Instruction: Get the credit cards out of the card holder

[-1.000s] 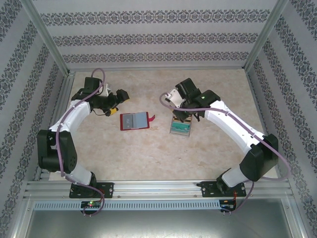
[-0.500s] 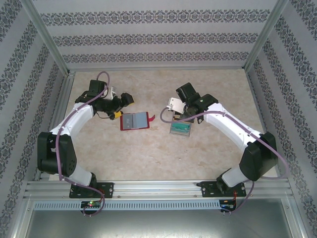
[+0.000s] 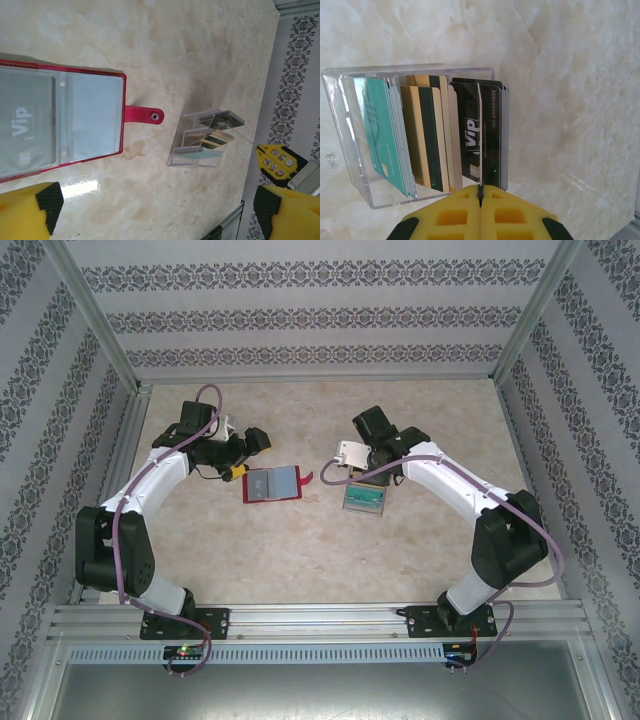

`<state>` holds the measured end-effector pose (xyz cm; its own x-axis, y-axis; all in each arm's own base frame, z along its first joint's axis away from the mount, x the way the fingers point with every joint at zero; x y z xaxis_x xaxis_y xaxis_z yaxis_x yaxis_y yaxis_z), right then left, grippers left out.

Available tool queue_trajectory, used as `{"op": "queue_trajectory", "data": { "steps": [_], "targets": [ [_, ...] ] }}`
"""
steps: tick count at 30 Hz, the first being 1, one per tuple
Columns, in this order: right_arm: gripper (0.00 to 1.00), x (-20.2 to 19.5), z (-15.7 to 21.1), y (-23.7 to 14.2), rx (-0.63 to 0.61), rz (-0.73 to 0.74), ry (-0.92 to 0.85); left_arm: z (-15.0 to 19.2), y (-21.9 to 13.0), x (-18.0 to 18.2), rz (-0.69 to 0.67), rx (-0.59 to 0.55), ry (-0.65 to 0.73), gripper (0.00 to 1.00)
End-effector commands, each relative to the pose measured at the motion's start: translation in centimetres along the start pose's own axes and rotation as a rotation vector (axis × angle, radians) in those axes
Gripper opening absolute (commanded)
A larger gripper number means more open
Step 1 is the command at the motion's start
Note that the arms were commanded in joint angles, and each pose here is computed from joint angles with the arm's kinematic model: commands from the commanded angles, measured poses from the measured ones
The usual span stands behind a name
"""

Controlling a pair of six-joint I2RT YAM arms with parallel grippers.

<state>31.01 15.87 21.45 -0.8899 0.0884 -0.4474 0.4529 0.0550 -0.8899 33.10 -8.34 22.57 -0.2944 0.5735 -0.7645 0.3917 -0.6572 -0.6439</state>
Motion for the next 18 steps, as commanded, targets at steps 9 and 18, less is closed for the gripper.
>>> {"op": "queue_trajectory", "data": {
  "steps": [9, 18],
  "targets": [
    [0.0, -0.1, 0.2, 2.1, -0.001, -0.048, 0.021, 0.1, 0.4, -0.4, 0.023, 0.012, 0.014, 1.0],
    [0.0, -0.2, 0.0, 2.8, -0.002, -0.069, 0.036, 0.0, 0.5, -0.3, 0.021, 0.014, 0.011, 1.0]
  ]
}}
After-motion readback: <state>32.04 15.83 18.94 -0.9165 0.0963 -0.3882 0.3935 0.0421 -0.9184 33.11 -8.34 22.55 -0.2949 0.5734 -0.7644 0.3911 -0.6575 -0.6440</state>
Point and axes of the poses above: each hand's point on the last joint's axis, 136 mm out from that joint toward the fingers, its own y axis out along the fingers, its own x axis along the line the jaws close on, z = x × y, the point moved 9 cm from there along -y, back along the fingers, and after that the axes turned 9 degrees about -y, right-handed, at the moved point
